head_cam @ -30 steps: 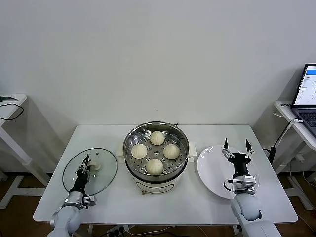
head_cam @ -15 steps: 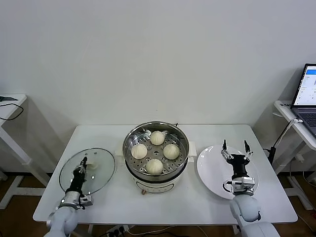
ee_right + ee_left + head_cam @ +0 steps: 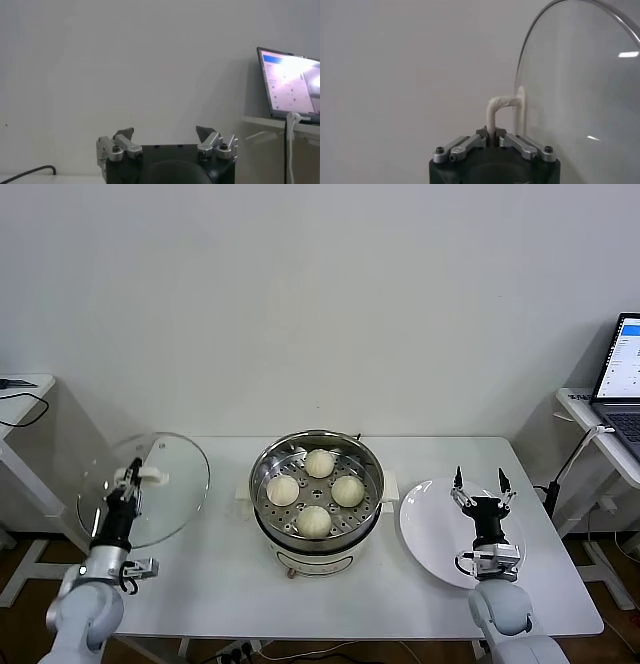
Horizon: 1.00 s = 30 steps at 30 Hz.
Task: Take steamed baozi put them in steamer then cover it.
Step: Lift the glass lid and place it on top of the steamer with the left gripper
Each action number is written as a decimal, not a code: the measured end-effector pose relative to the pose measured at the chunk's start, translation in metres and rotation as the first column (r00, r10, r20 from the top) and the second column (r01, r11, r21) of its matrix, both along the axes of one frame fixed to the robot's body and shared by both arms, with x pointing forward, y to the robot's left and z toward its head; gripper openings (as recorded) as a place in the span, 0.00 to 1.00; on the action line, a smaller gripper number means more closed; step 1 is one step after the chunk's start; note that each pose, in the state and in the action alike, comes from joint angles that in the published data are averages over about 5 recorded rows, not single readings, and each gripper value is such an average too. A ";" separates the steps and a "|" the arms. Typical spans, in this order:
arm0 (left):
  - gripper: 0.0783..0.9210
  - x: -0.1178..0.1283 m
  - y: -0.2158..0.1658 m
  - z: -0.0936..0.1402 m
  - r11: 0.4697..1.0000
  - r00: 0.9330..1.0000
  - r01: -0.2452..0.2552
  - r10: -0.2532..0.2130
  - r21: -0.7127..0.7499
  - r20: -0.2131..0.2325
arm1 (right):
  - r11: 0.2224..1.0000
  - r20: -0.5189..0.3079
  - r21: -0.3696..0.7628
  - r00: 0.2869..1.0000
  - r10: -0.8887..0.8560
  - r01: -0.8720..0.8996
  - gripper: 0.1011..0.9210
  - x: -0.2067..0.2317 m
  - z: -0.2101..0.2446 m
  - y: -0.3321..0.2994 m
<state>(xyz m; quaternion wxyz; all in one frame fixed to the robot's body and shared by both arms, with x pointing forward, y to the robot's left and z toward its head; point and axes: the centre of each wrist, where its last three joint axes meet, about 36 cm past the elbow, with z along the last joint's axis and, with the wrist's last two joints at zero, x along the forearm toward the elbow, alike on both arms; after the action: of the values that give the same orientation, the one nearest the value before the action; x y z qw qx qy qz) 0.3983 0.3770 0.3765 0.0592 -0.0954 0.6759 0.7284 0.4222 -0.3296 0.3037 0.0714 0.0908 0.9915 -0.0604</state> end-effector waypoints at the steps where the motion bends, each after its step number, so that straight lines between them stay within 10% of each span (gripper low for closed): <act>1: 0.13 0.000 -0.004 0.011 1.000 1.000 0.009 -0.009 0.004 0.020 | 1.000 -0.003 0.000 1.000 0.001 -0.001 0.88 -0.001 0.000 0.000; 12: 0.13 -0.007 -0.103 0.092 0.984 0.978 0.164 -0.153 -0.071 0.141 | 1.000 -0.034 0.001 0.999 0.018 -0.018 0.88 -0.005 -0.003 -0.003; 30: 0.13 -0.016 -0.264 0.091 0.951 0.967 0.235 -0.250 -0.199 -0.050 | 0.999 -0.048 0.032 0.998 0.029 -0.027 0.88 -0.012 -0.012 0.010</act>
<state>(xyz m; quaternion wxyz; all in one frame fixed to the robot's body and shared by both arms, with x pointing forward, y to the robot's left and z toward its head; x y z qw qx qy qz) 0.3823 0.1128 0.4678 0.1137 0.0103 0.7512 0.6501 0.4099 -0.3196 0.2913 0.0467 0.0764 0.9949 -0.0460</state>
